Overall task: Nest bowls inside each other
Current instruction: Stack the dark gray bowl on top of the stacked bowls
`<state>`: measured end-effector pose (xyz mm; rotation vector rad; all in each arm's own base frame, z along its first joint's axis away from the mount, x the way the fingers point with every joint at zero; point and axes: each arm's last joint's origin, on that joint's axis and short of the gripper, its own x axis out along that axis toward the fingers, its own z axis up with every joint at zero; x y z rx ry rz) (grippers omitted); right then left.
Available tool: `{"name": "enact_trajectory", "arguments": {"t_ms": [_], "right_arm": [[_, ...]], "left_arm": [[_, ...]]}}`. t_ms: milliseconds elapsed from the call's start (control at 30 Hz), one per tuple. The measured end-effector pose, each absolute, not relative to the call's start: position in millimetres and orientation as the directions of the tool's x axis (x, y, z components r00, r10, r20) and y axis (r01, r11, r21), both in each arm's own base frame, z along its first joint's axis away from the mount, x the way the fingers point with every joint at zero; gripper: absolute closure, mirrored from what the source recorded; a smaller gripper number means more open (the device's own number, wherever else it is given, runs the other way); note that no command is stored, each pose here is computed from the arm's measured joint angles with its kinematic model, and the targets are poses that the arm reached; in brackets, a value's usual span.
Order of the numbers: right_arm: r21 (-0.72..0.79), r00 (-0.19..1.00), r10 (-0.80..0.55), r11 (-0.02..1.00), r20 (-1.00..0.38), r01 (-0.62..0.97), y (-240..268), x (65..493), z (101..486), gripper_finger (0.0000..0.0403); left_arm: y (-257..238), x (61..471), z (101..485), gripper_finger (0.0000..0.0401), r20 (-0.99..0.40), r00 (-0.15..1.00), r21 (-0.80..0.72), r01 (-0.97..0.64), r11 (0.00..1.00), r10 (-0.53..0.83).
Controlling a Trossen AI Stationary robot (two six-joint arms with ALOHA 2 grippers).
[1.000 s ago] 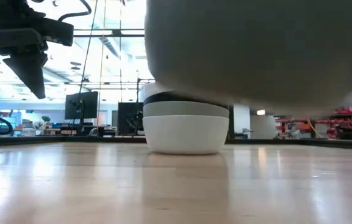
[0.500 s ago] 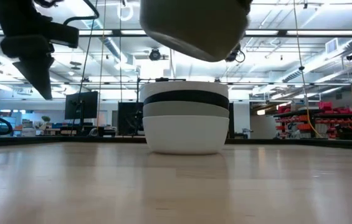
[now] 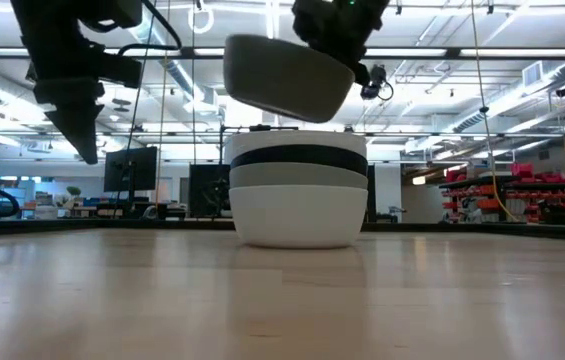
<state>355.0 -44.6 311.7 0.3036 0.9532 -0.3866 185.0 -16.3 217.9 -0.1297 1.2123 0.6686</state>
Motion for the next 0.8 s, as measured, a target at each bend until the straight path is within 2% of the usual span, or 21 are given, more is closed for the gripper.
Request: {"name": "enact_trajectory", "arguments": {"t_ms": [167, 400, 600, 800], "right_arm": [[0.036, 0.408, -0.177, 0.885, -0.896, 0.464, -50, 366, 310, 0.04], [0.042, 0.38, -0.157, 0.884, -0.911, 0.465, -54, 379, 304, 0.0401], [0.019, 0.294, -0.143, 0.873, -0.945, 0.487, -64, 384, 284, 0.0401], [0.029, 0.266, -0.12, 0.867, -0.956, 0.497, -71, 386, 275, 0.0401]], "left_arm": [[-7, 185, 218, 0.0355, -0.895, 0.167, 0.27, -0.538, 0.799, 0.414], [3, 186, 218, 0.0358, -0.895, 0.143, 0.281, -0.555, 0.783, 0.422], [6, 185, 218, 0.0367, -0.895, 0.134, 0.283, -0.565, 0.775, 0.425], [9, 185, 218, 0.0362, -0.896, 0.129, 0.286, -0.563, 0.775, 0.424]]}}
